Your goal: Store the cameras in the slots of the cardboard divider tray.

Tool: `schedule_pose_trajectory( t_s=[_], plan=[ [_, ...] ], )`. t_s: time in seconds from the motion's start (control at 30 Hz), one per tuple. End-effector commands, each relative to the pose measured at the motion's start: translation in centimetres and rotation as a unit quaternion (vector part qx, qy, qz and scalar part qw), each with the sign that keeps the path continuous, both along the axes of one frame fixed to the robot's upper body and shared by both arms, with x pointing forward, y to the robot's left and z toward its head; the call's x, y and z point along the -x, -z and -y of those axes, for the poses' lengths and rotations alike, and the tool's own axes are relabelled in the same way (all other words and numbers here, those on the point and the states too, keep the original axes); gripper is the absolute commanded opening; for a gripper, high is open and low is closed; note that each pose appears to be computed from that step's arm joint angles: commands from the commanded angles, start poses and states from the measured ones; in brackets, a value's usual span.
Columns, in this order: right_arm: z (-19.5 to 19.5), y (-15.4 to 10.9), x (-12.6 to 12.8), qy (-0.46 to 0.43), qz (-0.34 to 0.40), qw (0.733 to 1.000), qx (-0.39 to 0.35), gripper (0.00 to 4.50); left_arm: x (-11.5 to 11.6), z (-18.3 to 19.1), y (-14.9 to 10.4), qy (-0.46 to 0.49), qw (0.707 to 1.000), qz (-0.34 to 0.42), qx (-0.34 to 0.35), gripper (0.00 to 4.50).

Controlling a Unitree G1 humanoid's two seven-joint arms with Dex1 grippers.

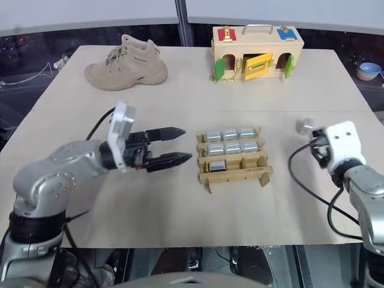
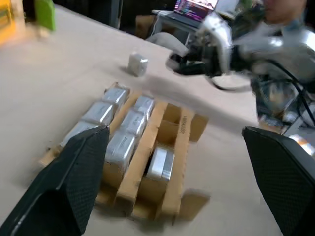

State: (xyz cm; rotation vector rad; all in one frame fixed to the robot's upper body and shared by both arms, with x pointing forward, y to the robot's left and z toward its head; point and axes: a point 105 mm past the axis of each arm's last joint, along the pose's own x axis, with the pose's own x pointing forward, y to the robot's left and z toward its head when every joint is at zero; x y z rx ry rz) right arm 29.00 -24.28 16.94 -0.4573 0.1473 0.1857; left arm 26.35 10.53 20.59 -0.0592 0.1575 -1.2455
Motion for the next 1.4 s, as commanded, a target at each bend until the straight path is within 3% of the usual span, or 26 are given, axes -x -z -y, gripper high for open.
schedule_pose_trajectory(
  t_s=[0.03,0.17,0.27,0.4,0.63,0.67,0.7,0.9,0.93,1.07,1.2,1.3,1.4],
  plan=[
    [-9.2,-3.9,3.4,-0.266,0.06,0.961,0.05,1.92,0.7,1.1,-1.5,0.048,0.992,-0.113,0.041,4.5],
    [-14.7,-4.8,4.9,-0.424,0.107,0.887,0.149,1.92,-0.7,2.4,-2.4,0.042,0.982,-0.173,0.068,4.5],
    [-16.3,-5.0,5.1,-0.471,0.122,0.857,0.169,1.92,-0.9,2.8,-2.6,0.038,0.979,-0.19,0.057,4.5],
    [-17.5,-5.4,5.3,-0.505,0.141,0.831,0.188,1.92,-1.0,3.2,-2.8,0.039,0.978,-0.198,0.059,4.5],
    [-18.3,-5.8,5.3,-0.514,0.159,0.82,0.194,1.92,-0.4,3.9,-2.1,0.047,0.975,-0.213,0.04,4.5],
    [-18.4,-5.8,5.4,-0.514,0.16,0.82,0.193,1.92,-0.4,4.0,-2.1,0.049,0.975,-0.214,0.041,3.98],
    [-18.5,-5.9,5.4,-0.514,0.161,0.82,0.193,1.92,-0.4,4.0,-2.1,0.05,0.974,-0.216,0.041,3.83],
    [-18.7,-5.9,5.7,-0.516,0.151,0.823,0.182,1.92,-0.5,4.2,-2.2,0.054,0.974,-0.216,0.042,0.97],
    [-18.7,-6.0,5.6,-0.514,0.151,0.826,0.177,2.42,-0.5,4.2,-2.3,0.055,0.974,-0.215,0.042,0.69],
    [-18.0,-6.1,5.2,-0.486,0.145,0.846,0.165,4.46,-0.9,4.6,-2.5,0.058,0.977,-0.203,0.039,0.73],
    [-12.1,-5.2,4.7,-0.365,0.094,0.925,0.04,4.5,-2.2,6.9,-2.5,0.056,0.99,-0.13,0.005,0.73],
    [-8.3,-3.4,7.1,-0.32,0.042,0.947,-0.005,4.5,-3.2,9.8,-0.8,0.076,0.994,-0.053,-0.051,0.73],
    [-7.1,-2.7,8.8,-0.294,0.026,0.955,-0.027,4.5,-3.7,11.6,0.3,0.104,0.992,-0.012,-0.072,0.73]
  ],
)
